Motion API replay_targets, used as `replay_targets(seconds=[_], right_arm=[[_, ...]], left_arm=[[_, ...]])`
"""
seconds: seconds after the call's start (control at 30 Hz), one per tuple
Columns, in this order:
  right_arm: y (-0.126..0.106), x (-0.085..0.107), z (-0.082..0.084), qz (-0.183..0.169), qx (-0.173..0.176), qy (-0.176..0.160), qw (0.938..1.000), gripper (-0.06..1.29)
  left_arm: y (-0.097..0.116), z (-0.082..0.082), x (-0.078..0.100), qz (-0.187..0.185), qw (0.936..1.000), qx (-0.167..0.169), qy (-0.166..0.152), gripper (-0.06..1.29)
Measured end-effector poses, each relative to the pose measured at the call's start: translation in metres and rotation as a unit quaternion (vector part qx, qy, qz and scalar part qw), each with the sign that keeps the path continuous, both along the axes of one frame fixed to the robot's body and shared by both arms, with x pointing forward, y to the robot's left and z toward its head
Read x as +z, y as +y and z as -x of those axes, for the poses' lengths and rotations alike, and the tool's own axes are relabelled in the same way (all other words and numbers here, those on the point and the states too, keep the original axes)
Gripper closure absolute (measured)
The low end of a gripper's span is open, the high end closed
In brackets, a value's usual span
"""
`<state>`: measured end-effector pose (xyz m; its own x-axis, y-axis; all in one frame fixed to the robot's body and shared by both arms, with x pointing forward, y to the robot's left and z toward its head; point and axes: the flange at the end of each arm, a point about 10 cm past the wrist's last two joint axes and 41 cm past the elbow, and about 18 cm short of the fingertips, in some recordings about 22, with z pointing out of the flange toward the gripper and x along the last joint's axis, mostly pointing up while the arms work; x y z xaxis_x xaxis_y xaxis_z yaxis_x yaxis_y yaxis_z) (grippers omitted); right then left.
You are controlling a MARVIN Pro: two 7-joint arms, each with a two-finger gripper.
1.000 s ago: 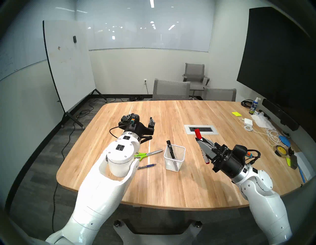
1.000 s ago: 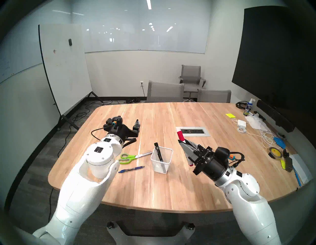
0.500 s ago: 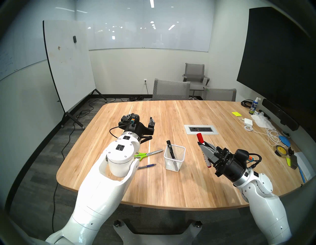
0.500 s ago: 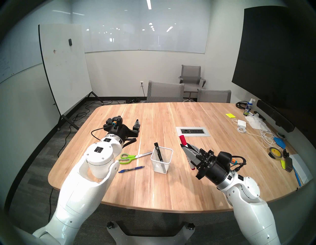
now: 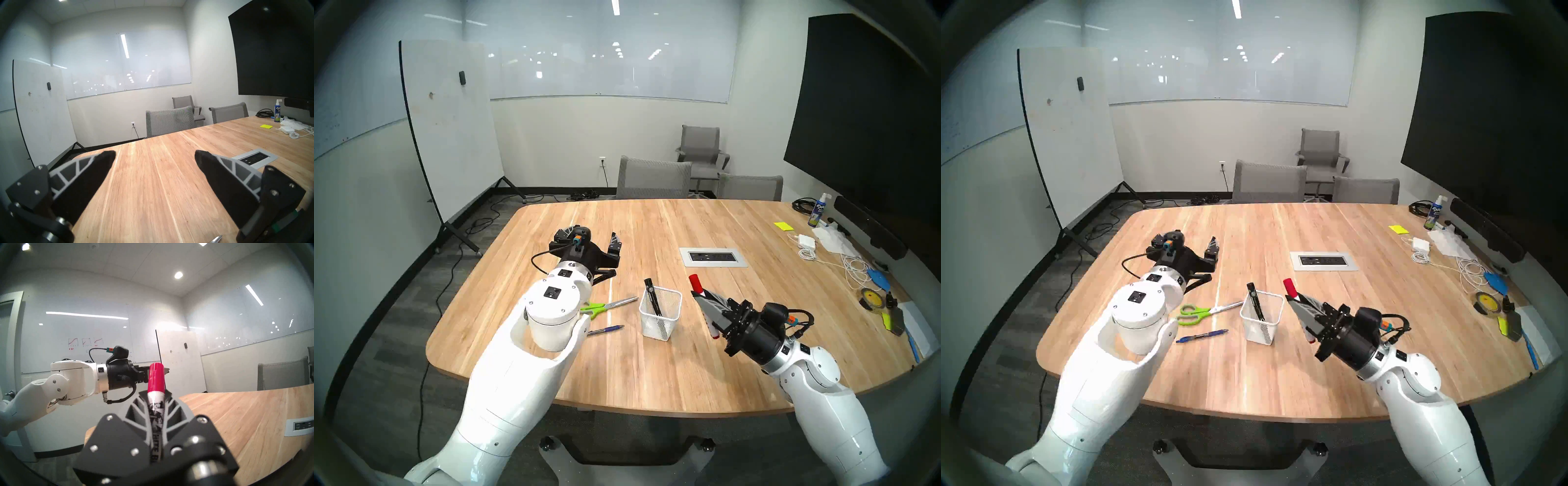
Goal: Place the pen, the marker, and the scissors into the pen holder
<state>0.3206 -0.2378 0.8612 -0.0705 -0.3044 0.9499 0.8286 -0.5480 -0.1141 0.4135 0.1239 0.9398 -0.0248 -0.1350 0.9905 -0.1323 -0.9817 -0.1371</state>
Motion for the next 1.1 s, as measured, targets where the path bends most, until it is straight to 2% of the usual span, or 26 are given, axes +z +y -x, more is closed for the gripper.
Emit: replay_targets(seconds=[0.5,1.1], right_arm=[[0.023,0.001,-0.016,0.016,-0.003,-0.011,0.9998,1.17],[0.034,-0.007,-0.03,0.01,-0.008,-0.005,0.9999,1.17]], left_arm=[[0.0,0.0,0.0,0.0,1.0,0.0,0.0,-0.04],[0.0,0.0,0.0,0.0,1.0,0.0,0.0,-0.04]])
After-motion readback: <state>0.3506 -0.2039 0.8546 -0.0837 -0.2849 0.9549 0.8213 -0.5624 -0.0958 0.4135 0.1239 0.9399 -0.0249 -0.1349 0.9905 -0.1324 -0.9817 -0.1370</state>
